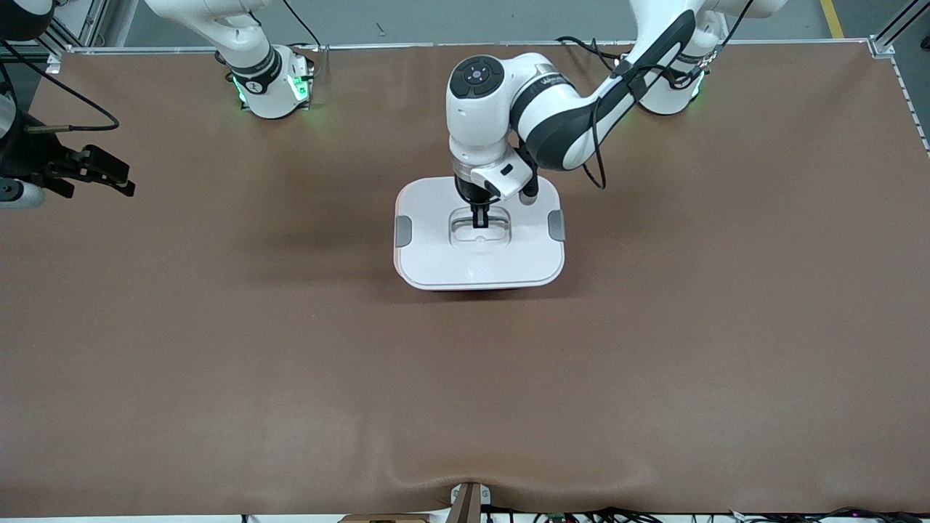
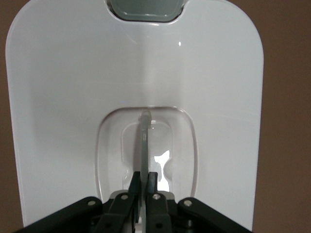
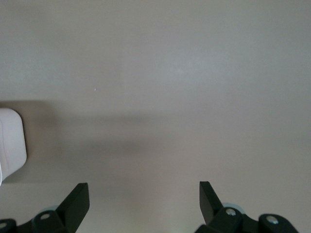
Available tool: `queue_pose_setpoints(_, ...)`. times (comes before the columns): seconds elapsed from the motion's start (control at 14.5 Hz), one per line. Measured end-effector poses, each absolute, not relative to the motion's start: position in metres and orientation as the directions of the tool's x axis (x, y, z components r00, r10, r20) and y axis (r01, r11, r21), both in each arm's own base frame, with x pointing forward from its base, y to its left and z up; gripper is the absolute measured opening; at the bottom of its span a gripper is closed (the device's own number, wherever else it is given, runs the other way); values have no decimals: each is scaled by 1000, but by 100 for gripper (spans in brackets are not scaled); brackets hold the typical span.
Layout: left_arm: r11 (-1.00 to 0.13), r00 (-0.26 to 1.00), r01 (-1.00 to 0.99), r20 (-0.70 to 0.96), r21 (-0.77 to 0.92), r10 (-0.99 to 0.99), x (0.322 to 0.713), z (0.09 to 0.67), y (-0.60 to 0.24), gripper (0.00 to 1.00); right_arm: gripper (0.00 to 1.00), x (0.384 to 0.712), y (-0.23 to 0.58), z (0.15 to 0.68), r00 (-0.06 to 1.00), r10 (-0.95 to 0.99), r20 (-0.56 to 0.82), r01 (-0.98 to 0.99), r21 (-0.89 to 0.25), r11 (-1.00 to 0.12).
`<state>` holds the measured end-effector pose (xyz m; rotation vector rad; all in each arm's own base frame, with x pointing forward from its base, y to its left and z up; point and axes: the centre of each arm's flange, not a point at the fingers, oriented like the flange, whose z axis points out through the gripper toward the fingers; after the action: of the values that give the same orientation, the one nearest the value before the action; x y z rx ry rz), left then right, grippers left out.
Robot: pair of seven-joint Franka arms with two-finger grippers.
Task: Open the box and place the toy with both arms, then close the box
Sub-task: 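Press the lid down onto the box with the left gripper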
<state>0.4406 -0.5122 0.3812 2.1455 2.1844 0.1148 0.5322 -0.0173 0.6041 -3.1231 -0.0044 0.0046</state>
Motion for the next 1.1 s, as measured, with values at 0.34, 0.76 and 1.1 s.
queue_pose_setpoints(0.34, 5, -6, 995, 7, 100, 1000, 431, 370, -521, 7, 100, 543, -30, 594, 1000, -13, 10, -12, -13, -1000)
queue_pose_setpoints(0.76, -2, 0, 995, 13, 95, 1000, 429, 363, -524, 7, 100, 562, -35, 579, 1000, -2, 6, -2, -11, -1000)
queue_pose_setpoints(1.1, -8, 7, 996, 16, 90, 1000, 426, 360, -527, 7, 100, 565, -54, 575, 998, 55, 23, 56, -22, -998)
